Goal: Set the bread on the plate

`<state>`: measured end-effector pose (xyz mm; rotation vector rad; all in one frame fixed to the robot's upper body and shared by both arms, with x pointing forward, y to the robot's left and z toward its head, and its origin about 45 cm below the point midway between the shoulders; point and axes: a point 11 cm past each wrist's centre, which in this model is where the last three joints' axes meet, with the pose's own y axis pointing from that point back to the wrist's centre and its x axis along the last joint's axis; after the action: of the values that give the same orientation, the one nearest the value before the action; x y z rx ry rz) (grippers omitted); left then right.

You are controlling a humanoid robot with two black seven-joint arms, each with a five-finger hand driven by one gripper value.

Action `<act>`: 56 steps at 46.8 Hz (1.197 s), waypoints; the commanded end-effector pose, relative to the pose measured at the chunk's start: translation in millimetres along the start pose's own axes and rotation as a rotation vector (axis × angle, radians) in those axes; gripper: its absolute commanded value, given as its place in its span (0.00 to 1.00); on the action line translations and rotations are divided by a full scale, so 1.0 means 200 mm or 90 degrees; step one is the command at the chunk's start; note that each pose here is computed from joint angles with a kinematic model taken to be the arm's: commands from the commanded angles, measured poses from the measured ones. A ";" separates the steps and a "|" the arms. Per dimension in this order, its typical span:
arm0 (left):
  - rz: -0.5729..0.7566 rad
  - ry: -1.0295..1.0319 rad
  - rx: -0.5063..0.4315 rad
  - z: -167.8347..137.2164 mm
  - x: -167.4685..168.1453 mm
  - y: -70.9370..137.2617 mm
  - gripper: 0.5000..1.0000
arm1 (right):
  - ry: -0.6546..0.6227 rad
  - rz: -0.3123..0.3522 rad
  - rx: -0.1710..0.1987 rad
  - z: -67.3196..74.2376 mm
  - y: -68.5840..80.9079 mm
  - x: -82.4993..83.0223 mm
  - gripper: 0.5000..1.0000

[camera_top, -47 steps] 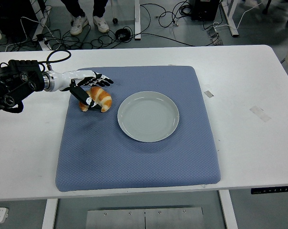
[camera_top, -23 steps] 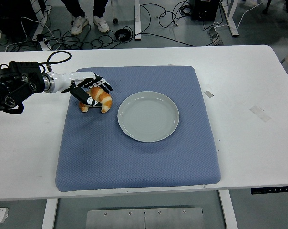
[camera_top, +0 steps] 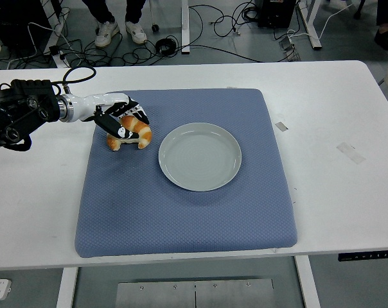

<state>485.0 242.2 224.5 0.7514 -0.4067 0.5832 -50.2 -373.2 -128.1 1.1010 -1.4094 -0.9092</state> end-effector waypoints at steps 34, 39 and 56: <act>-0.036 0.002 -0.176 0.69 0.07 -0.16 0.18 | 0.000 0.000 0.001 0.00 0.00 0.00 1.00; -0.065 0.002 -0.190 0.74 0.00 -0.21 0.19 | 0.000 0.000 -0.001 0.00 0.00 0.00 1.00; -0.138 -0.009 -0.195 0.75 -0.19 -0.25 0.21 | 0.000 0.000 0.000 0.00 0.00 0.00 1.00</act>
<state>465.8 87.9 280.3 0.4886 -0.4107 0.3037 -50.4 -373.1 -128.1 1.1006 -1.4090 -0.9098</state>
